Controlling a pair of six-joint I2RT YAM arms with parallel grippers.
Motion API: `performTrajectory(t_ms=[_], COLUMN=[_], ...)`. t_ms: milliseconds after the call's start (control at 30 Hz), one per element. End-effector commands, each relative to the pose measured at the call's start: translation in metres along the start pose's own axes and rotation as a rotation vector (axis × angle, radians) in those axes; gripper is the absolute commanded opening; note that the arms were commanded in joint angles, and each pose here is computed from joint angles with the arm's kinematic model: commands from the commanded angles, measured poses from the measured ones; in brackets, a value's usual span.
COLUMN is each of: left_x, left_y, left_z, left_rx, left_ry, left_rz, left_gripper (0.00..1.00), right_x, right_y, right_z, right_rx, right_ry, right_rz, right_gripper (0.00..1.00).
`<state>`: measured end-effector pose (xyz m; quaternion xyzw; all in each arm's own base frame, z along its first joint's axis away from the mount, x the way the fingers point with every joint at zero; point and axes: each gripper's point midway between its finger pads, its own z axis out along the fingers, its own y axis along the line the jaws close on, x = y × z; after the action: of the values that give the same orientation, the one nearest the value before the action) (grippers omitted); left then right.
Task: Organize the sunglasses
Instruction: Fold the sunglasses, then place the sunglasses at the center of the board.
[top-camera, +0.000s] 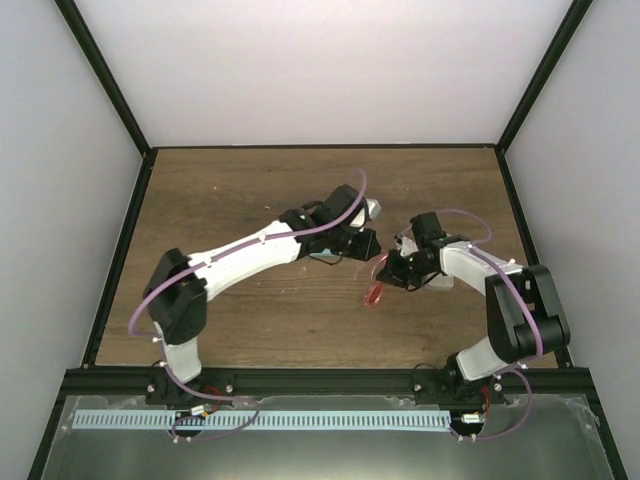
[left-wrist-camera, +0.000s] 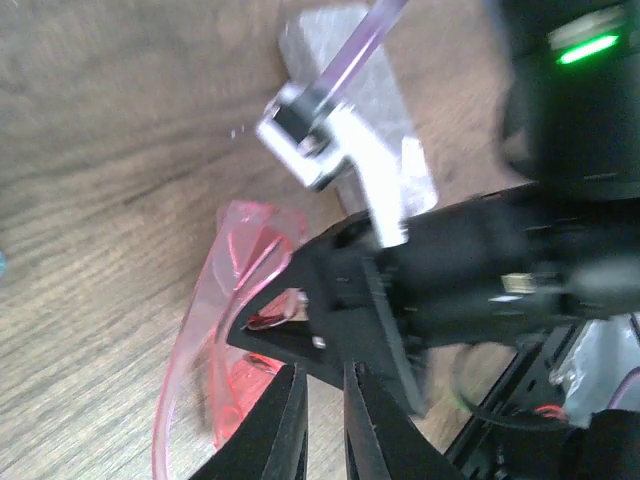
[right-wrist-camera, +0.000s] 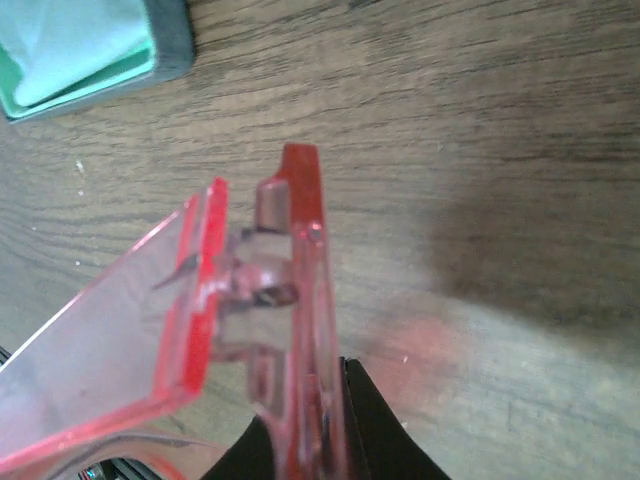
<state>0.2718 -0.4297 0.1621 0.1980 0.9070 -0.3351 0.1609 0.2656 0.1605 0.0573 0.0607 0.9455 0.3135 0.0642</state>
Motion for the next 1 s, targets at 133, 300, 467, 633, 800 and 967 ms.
performTrajectory(t_ms=[133, 300, 467, 633, 800, 967], left_x=[-0.017, -0.007, -0.005, -0.016, -0.01, 0.005], left_y=[0.017, 0.04, 0.074, 0.084, 0.08, 0.065], left_z=[-0.046, -0.028, -0.019, -0.015, 0.001, 0.022], left_rx=[-0.131, -0.2, -0.377, -0.472, -0.46, -0.402], left_ry=[-0.141, -0.089, -0.083, -0.092, -0.064, -0.01], left_rz=[0.008, -0.01, -0.036, -0.027, -0.013, 0.016], left_gripper=[0.17, 0.15, 0.14, 0.13, 0.11, 0.11], right_x=[-0.019, -0.024, -0.028, -0.027, -0.027, -0.028], right_y=[0.002, 0.007, 0.012, 0.009, 0.011, 0.012], right_z=[0.016, 0.014, 0.008, 0.007, 0.007, 0.006], right_rx=[0.003, -0.008, -0.008, 0.007, 0.001, -0.004], right_ry=[0.009, 0.001, -0.013, -0.017, -0.012, -0.013], right_rz=[-0.018, -0.004, -0.006, 0.029, 0.045, 0.047], right_gripper=[0.05, 0.05, 0.04, 0.04, 0.04, 0.04])
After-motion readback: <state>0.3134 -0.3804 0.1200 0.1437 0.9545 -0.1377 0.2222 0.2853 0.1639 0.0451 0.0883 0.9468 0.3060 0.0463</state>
